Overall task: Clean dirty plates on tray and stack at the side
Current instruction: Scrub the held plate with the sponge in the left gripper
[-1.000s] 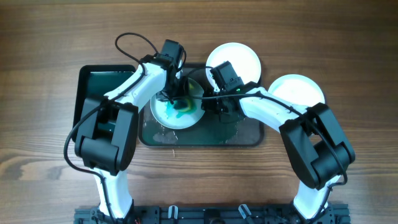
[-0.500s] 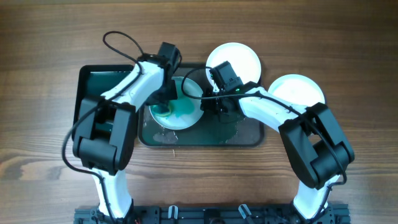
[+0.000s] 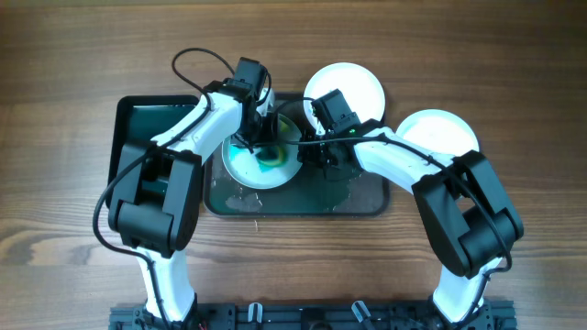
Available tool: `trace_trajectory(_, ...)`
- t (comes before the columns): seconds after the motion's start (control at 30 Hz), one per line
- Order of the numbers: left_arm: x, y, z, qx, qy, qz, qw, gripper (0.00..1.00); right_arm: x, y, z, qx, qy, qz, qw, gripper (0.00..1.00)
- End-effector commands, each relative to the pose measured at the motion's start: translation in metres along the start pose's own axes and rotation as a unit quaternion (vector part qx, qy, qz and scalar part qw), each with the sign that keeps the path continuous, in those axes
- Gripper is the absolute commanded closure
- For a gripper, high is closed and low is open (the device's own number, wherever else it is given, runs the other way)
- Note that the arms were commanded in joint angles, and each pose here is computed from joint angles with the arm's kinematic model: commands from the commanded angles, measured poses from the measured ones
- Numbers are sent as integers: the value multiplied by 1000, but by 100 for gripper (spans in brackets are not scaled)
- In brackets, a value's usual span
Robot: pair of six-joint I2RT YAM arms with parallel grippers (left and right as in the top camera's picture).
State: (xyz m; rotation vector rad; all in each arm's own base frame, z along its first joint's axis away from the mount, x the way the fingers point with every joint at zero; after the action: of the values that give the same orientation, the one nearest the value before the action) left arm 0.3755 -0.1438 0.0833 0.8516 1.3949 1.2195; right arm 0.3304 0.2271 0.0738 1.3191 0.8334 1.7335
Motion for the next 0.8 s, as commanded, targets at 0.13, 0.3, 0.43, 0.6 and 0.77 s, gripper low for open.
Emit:
trace_trajectory(0.13, 49, 6, 17, -147, 142, 228, 952, 96, 2, -3, 0, 9, 9, 8, 1000, 96)
trace_trajectory(0.3, 50, 3, -22, 3, 147, 209, 967, 96, 2, -3, 0, 8, 9, 7, 1000, 96)
trace_trajectory(0.43, 45, 5, -46, 112, 98, 172, 974, 96, 2, -3, 0, 8, 9, 7, 1000, 96)
trace_trajectory(0.6, 14, 5, -59, 209, -15, -14, 978, 96, 2, -3, 0, 8, 9, 8, 1000, 96)
trace_trajectory(0.77, 1, 3, -52, 192, -26, -72, 978, 96, 2, -3, 0, 9, 8, 7, 1000, 96)
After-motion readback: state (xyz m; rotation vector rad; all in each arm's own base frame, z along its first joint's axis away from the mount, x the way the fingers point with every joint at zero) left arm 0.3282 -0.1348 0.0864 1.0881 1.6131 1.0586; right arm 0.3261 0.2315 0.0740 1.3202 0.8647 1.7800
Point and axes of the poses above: each gripper's point midway between its finger pads, its own y axis back along the fingers, its own x axis along the line the jaws close on, z = x × y, the point moved 8 cm from there along y, back along the fingers, and after that the axes turned 13 degrees about y, right-handed, at the moved point
